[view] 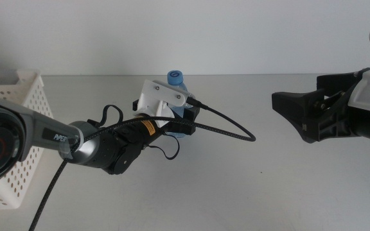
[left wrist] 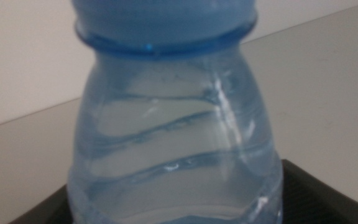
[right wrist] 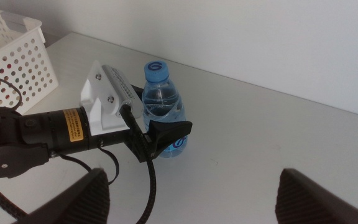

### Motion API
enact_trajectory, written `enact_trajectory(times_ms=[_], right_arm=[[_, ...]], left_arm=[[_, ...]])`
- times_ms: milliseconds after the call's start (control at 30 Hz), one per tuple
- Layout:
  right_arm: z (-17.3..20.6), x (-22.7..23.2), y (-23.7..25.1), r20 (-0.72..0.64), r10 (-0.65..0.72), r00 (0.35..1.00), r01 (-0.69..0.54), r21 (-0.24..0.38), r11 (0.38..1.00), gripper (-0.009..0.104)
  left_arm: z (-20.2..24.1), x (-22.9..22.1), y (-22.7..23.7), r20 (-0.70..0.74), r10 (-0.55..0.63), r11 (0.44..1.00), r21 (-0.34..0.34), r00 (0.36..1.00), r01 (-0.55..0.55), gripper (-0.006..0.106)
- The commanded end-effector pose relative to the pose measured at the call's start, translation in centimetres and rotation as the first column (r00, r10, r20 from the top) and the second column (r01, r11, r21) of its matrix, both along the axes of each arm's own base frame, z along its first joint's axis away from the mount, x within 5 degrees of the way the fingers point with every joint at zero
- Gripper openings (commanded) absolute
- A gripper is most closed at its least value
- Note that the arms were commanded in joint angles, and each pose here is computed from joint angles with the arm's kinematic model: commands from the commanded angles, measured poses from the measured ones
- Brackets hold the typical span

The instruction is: Use arms to grab the bottles and put them into the dustbin to the left of the table.

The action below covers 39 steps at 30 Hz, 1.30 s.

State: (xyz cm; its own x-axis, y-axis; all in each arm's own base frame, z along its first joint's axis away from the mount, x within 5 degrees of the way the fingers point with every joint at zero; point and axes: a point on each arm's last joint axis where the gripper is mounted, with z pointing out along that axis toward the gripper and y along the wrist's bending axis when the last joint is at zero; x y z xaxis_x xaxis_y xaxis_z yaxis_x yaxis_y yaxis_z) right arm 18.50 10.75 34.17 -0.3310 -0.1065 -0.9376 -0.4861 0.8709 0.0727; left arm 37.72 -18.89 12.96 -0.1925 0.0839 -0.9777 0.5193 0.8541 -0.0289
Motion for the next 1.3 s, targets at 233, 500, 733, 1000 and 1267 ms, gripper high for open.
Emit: enact_trajectory(times_ms=[233,500,733,1000,1267], right_arm=[[1.8,-0.1,-0.1,0.1,-0.001,0.995,-0.003,0.039,0.999,0.071],[1.8,-0.1,-0.1,0.1,-0.001,0.995,-0.003,0.039,0.999,0.071],[1.8,-0.1,-0.1,0.1,-0.001,0.995,-0.003,0.039,0.999,0.071],[1.8,-0.1,-0.1,0.1,-0.001,0.995,-0.003,0.039,0.999,0.071],[1.8,-0.1,-0.1,0.1,-0.001,0.995,-0.003,0.039,0.999,0.071]], left_arm=[[4.0,0.5,-0.2,0.144,0.048,0.989,-0.144,0.988,-0.028,0.053],[10.5,-1.7,0.9,0.02,0.035,0.999,0.007,0.999,-0.035,-0.002],[15.8,-5.0,3.1,-0.095,0.09,0.994,0.074,0.991,-0.083,-0.002],[20.9,-8.6,8.4,-0.323,0.263,0.953,0.231,0.909,-0.194,-0.002],[24.4,-8.5,14.4,-0.383,0.435,0.88,0.375,0.815,-0.293,-0.002]])
